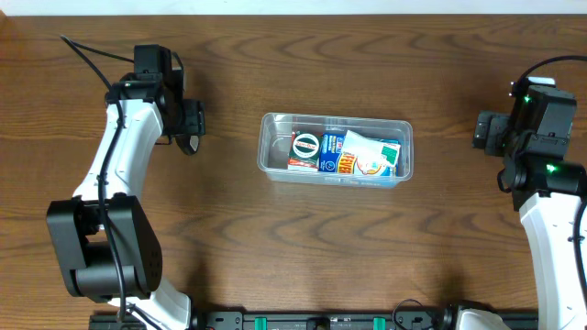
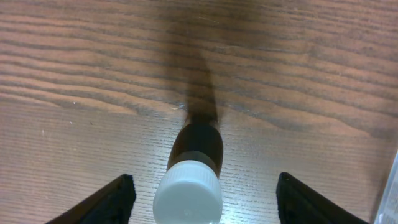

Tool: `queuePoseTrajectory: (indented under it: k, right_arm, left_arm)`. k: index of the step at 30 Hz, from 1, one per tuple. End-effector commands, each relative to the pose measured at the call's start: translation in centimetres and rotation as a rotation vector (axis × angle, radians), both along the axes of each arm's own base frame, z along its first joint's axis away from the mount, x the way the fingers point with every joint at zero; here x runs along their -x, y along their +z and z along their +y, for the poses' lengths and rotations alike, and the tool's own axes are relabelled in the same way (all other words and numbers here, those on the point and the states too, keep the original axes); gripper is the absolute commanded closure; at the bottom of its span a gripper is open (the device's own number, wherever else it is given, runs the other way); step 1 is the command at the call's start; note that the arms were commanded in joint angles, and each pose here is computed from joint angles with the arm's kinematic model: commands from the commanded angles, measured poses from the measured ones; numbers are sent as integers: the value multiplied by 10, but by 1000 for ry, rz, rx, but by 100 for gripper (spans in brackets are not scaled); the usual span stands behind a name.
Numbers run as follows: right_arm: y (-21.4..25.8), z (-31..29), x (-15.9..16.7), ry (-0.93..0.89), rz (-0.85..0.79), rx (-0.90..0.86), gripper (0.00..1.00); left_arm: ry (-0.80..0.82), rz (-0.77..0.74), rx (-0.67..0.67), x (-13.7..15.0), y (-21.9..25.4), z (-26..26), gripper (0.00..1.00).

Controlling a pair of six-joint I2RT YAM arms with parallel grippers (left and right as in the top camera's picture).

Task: Pack container
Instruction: 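Grasp the white-capped dark bottle by its cap with the left gripper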

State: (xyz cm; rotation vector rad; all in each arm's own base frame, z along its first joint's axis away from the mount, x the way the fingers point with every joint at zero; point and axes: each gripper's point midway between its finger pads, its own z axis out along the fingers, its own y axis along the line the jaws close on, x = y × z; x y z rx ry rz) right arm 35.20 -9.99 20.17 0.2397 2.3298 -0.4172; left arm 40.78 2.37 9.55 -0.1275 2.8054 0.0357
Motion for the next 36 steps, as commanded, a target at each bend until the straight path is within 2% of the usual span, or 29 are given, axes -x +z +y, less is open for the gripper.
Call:
queuePoseTrajectory:
  k: [1, 13, 18, 23, 28, 36]
  right_arm:
    - [4, -4, 1, -22, -11, 1, 1]
    - [4, -4, 1, -22, -11, 1, 1]
    - [4, -4, 1, -22, -11, 1, 1]
    - [4, -4, 1, -22, -11, 1, 1]
    - [4, -4, 2, -22, -11, 1, 1]
    - [4, -4, 1, -22, -12, 1, 1]
  left_arm:
    - [-2, 34, 10, 6, -10, -1, 33]
    - [-2, 32, 7, 7, -18, -1, 34]
    - [-2, 50, 7, 11, -19, -1, 51]
    - [-2, 53, 7, 12, -19, -1, 55]
    - [-2, 44, 7, 10, -19, -1, 79]
    - [16, 30, 13, 7, -15, -1, 90]
